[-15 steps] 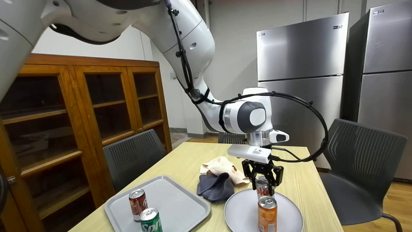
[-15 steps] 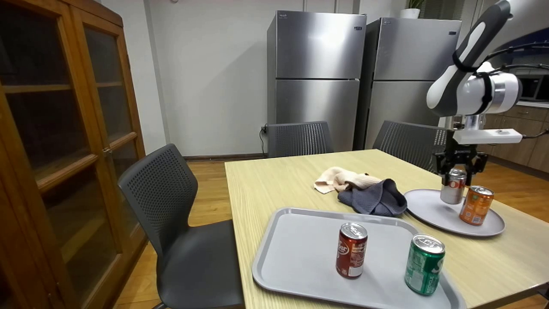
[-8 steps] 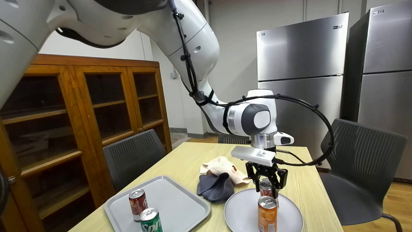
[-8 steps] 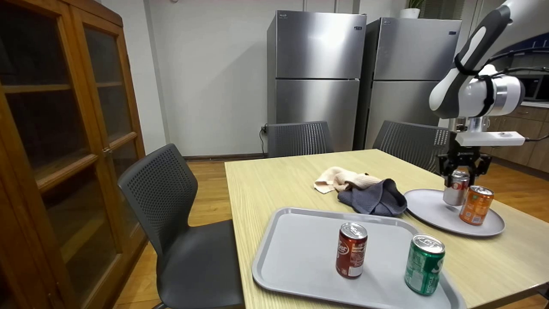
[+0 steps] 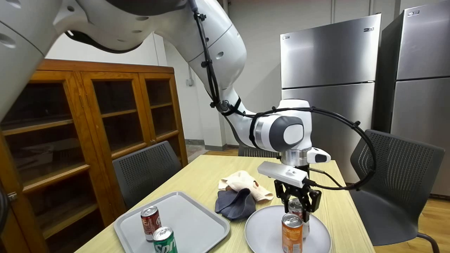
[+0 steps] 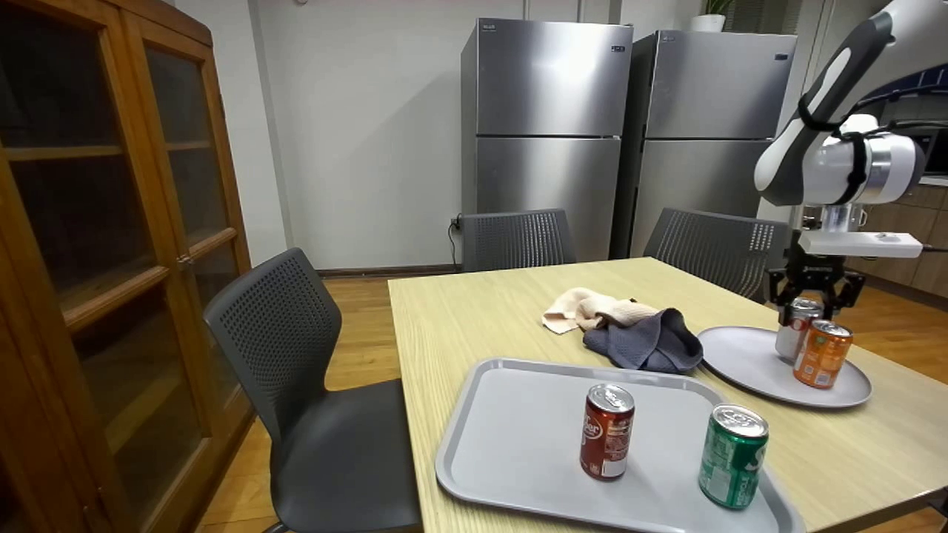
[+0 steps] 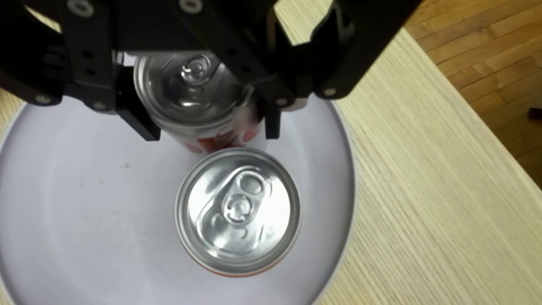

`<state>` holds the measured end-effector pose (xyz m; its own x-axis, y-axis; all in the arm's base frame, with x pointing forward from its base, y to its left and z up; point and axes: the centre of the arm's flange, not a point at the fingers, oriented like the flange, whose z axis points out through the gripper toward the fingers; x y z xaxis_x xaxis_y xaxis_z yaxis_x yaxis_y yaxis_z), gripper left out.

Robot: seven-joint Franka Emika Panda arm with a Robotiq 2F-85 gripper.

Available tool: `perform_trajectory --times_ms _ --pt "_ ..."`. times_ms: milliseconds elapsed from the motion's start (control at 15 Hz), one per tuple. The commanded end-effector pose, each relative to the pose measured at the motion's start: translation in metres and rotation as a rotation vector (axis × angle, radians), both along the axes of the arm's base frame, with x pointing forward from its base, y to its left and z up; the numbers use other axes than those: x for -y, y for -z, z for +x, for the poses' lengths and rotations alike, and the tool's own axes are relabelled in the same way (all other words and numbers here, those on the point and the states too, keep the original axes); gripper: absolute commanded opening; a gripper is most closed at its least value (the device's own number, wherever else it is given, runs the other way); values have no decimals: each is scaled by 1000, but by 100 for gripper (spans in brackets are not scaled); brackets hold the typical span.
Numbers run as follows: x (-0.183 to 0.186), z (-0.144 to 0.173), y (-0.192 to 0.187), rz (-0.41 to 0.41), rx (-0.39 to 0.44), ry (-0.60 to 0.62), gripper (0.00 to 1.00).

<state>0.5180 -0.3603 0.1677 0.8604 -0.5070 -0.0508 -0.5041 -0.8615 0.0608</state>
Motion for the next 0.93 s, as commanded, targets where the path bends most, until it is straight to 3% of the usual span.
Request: perform_trajectory --times_ms 0,400,467,667,867 --pt "8 2 -3 24 8 58 38" --pt "8 -1 7 41 4 81 38" --pt "7 0 7 38 -3 87 88" --pt "1 2 -2 4 -8 72 100" --pt "-19 7 -23 -41 14 26 100"
